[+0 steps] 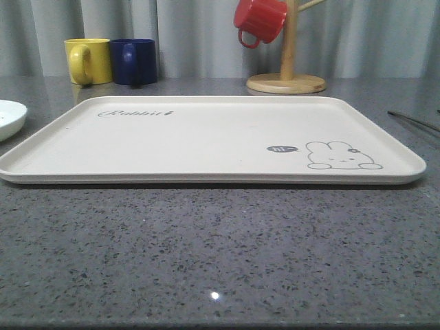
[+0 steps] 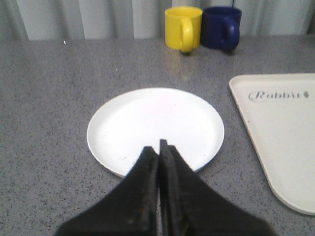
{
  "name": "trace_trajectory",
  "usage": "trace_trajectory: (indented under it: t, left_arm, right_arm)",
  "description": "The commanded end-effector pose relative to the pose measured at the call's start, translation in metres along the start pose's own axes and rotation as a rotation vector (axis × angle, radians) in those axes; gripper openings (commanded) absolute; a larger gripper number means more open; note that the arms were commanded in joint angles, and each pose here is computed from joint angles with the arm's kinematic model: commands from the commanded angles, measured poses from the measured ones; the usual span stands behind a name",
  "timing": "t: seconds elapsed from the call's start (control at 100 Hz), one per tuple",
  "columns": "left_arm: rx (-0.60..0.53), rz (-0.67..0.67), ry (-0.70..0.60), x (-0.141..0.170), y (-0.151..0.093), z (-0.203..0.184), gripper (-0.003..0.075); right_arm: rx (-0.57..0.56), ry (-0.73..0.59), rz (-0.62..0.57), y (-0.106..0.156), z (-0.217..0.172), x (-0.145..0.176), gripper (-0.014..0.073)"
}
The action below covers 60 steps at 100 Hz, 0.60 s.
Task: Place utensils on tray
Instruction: 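Move the left gripper down over the white plate, then grasp the white plate rim with the left gripper and lift it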
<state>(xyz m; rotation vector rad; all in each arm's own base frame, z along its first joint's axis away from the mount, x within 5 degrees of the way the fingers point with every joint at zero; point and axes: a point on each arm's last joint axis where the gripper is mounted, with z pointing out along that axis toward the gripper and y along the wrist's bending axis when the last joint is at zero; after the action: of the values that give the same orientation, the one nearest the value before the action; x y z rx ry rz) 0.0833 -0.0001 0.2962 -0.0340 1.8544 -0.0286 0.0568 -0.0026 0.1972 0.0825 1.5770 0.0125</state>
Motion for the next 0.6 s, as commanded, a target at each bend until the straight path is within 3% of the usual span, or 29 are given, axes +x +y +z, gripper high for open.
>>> trace_trajectory:
  t: [0.0, 0.06, 0.21, 0.28, 0.46, 0.59]
  left_arm:
    - [0.000, -0.007, 0.006, -0.025, -0.001, 0.015, 0.0004]
    - [0.000, -0.013, 0.055, -0.033, -0.002, 0.030, 0.0069]
    - [-0.004, -0.012, 0.148, -0.051, -0.003, 0.067, 0.0351]
    - [-0.010, -0.014, 0.171, -0.063, -0.003, 0.083, 0.0427]
    - [-0.088, -0.063, 0.314, -0.085, 0.014, 0.125, 0.0430]
    - [-0.156, -0.155, 0.503, -0.091, 0.036, 0.150, 0.0430]
  right_arm:
    - [-0.003, -0.102, -0.006, 0.000, -0.002, -0.009, -0.0069]
    - [-0.003, -0.102, -0.006, 0.000, -0.002, -0.009, -0.0069]
    - [-0.003, -0.102, -0.006, 0.000, -0.002, -0.009, -0.0069]
    - [-0.003, -0.102, -0.006, 0.000, -0.002, -0.009, -0.0069]
    - [-0.003, -0.102, -0.006, 0.000, -0.002, -0.009, -0.0069]
    - [-0.003, -0.102, -0.006, 0.000, -0.002, -0.009, -0.0069]
